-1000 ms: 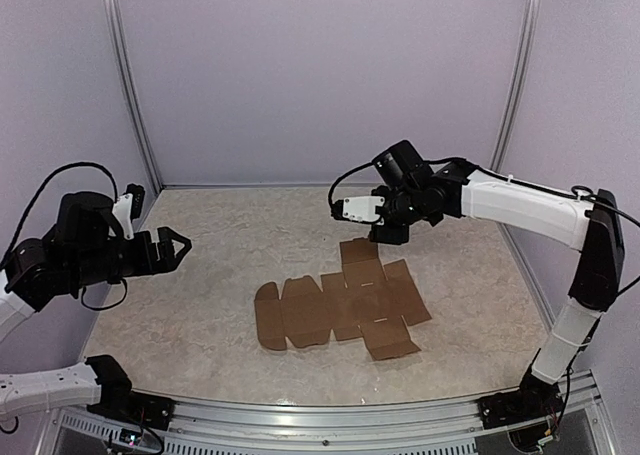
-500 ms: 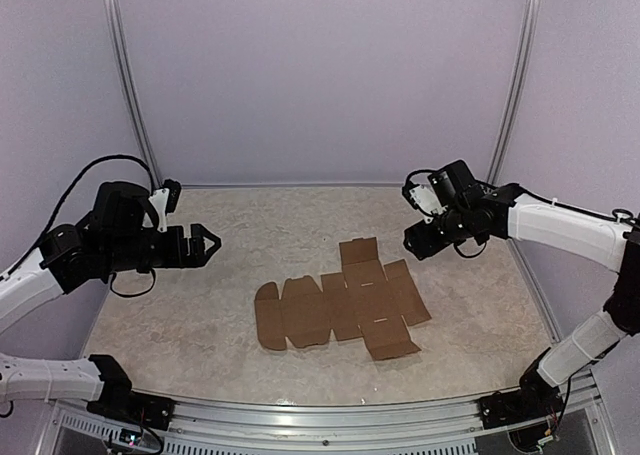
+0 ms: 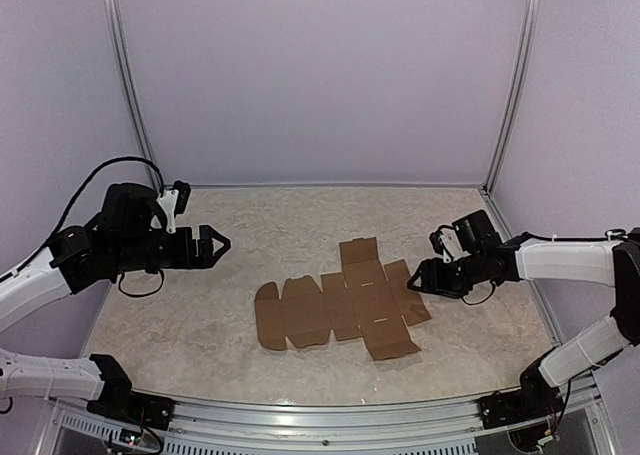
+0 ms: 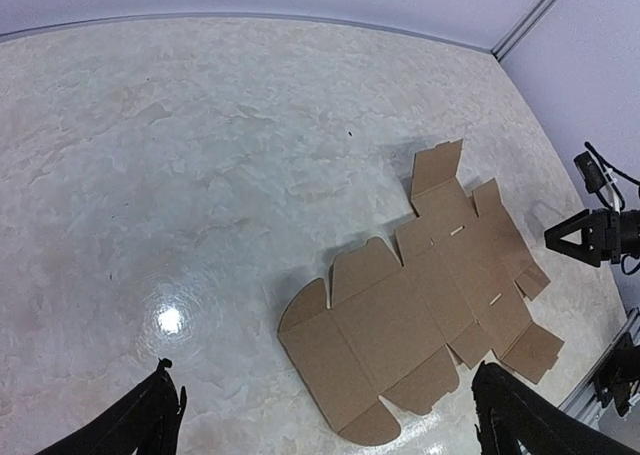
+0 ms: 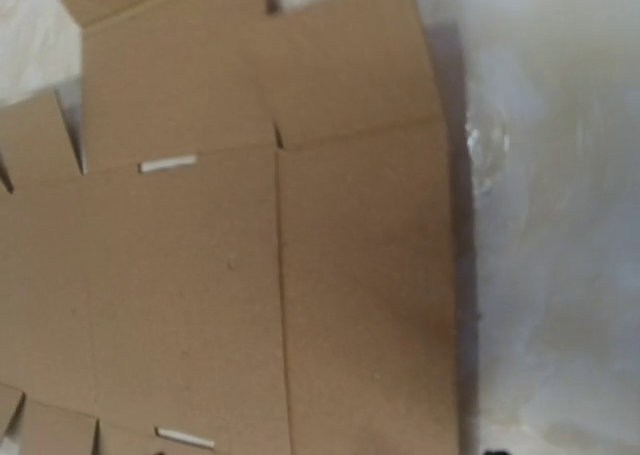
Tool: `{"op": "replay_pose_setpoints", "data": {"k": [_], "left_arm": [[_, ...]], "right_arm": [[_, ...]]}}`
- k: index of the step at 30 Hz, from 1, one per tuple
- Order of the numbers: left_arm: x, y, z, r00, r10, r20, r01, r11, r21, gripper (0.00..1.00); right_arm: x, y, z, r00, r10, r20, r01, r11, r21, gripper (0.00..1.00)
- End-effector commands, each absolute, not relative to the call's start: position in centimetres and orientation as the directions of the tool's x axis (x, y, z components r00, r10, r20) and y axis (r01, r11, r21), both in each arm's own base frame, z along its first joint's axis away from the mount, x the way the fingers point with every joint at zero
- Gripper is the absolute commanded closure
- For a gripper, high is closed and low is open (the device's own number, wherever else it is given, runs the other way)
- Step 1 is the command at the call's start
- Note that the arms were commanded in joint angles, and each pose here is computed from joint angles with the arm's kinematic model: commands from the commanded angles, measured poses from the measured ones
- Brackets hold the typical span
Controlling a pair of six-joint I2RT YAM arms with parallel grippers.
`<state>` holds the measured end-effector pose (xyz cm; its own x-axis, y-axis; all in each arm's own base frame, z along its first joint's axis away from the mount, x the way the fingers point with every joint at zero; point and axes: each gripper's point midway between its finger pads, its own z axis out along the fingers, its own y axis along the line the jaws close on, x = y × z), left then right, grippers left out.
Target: Fold the paper box
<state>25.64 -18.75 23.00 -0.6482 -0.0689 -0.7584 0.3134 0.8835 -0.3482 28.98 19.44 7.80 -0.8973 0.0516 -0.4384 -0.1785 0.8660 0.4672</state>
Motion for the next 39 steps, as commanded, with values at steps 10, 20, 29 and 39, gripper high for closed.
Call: {"op": "replay_pose_setpoints", "data": {"k": [10, 20, 29, 39], "left_arm": [[25.1, -20.1, 20.1, -0.702, -0.072, -0.708, 0.314, 0.861, -0.399, 0.02], [25.5, -23.6, 17.1, -0.744, -0.011, -0.668, 0.343, 0.852, -0.396, 0.03], [26.0, -26.6, 12.7, -0.814, 0.0, -0.582, 0.331, 0.822, -0.464, 0.13], [26.0, -28.6, 7.7, -0.875, 0.03, -0.483, 0.305, 0.81, -0.502, 0.26]], "right_arm": [[29.2, 19.7, 4.3, -0.929, 0.111, -0.352, -0.134, 0.788, 0.601, 0.36], [29.0, 18.5, 4.0, -0.92, 0.114, -0.376, -0.144, 0.792, 0.594, 0.36], [28.3, 18.9, 2.8, -0.923, 0.125, -0.363, -0.145, 0.763, 0.63, 0.37], [27.7, 19.4, 2.1, -0.932, 0.118, -0.343, -0.149, 0.737, 0.659, 0.39]]}}
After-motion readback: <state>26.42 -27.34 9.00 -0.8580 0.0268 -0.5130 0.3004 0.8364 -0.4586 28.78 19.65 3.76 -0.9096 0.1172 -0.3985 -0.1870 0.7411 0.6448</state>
